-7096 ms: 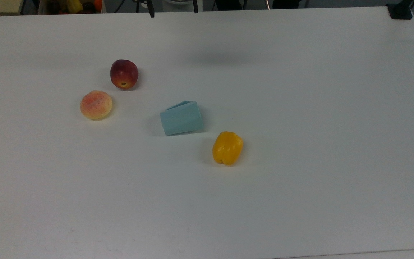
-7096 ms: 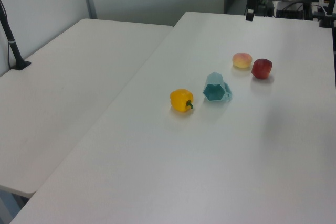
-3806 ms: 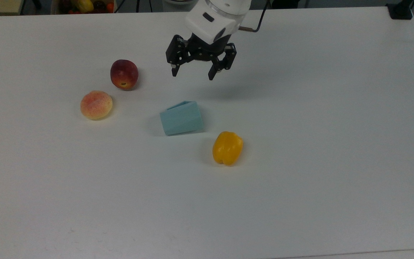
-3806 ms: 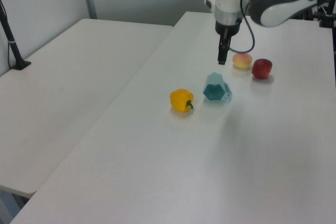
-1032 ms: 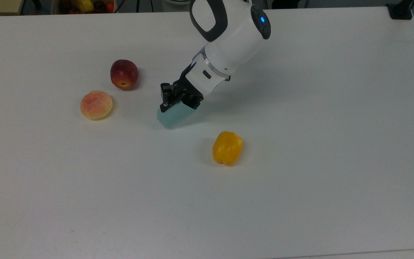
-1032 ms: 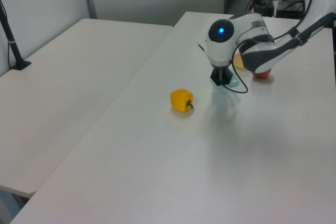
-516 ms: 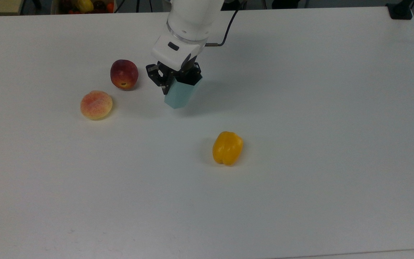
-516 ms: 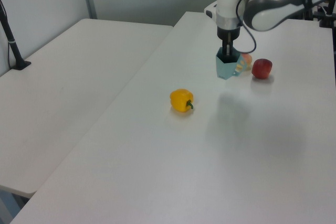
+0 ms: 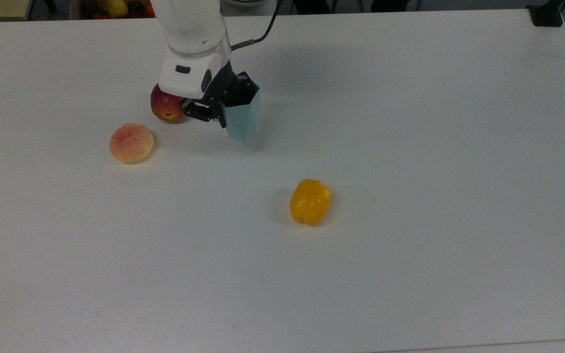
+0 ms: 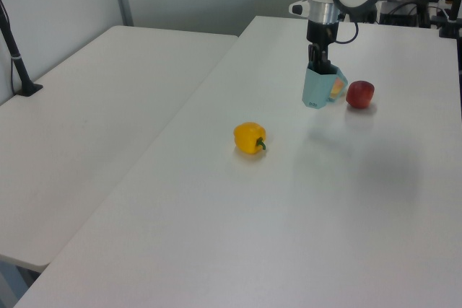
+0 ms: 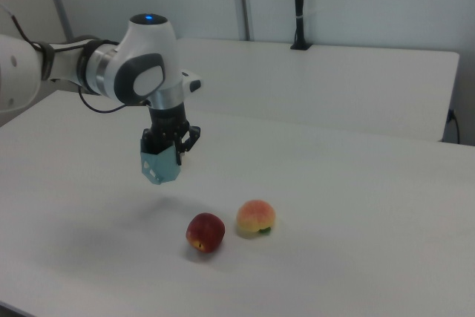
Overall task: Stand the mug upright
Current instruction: 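Lift the mug and rotate it so its base faces down, then lower the upright mug onto the table and open the gripper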
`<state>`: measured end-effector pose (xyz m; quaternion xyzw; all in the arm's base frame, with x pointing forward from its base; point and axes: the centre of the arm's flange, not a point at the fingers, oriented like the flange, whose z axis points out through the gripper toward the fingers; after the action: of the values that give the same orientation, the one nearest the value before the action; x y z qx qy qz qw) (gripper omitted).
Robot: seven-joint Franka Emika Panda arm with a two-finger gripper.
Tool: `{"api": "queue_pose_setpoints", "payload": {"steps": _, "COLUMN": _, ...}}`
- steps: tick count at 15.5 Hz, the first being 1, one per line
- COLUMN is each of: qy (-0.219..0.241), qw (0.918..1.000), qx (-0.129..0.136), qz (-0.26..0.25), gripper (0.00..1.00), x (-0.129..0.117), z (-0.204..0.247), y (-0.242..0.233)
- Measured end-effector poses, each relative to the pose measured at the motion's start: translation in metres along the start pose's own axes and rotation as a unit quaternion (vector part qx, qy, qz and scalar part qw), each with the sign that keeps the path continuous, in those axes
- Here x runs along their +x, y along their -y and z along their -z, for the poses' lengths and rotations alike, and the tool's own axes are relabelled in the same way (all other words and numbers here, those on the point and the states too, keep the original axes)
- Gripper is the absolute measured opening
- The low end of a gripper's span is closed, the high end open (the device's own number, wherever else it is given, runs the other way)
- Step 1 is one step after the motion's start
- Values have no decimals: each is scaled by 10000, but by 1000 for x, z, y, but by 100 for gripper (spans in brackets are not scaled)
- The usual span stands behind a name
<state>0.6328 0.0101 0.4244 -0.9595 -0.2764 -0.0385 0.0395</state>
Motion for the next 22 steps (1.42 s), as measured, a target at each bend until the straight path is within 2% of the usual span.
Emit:
{"api": "queue_pose_setpoints", "payload": {"steps": 4, "qy": -29, "qw": 9993, "qx": 363, "qz": -46, "gripper": 10, "x": -5, "z": -26, "y": -14}}
{"api": "queue_pose_setpoints", "payload": {"steps": 12, "qy": 307, "qw": 9982, "qx": 523, "qz": 27, "gripper": 10, "x": 5, "z": -82, "y": -16}}
{"api": "queue_pose_setpoints", "payload": {"steps": 14, "qy": 366, "qw": 9979, "qx": 530, "qz": 84, "gripper": 25, "x": 8, "z": -89, "y": -11}}
{"api": "queue_pose_setpoints", "payload": {"steps": 18, "qy": 345, "qw": 9981, "qx": 500, "qz": 110, "gripper": 66, "x": 11, "z": -87, "y": -11}}
{"api": "queue_pose_setpoints", "payload": {"steps": 19, "qy": 320, "qw": 9982, "qx": 485, "qz": 114, "gripper": 74, "x": 12, "z": -83, "y": -11}}
{"api": "queue_pose_setpoints", "payload": {"steps": 21, "qy": 298, "qw": 9983, "qx": 490, "qz": 130, "gripper": 95, "x": 14, "z": -71, "y": -10}}
{"api": "queue_pose_setpoints", "payload": {"steps": 22, "qy": 286, "qw": 9982, "qx": 500, "qz": 148, "gripper": 100, "x": 14, "z": -60, "y": -8}}
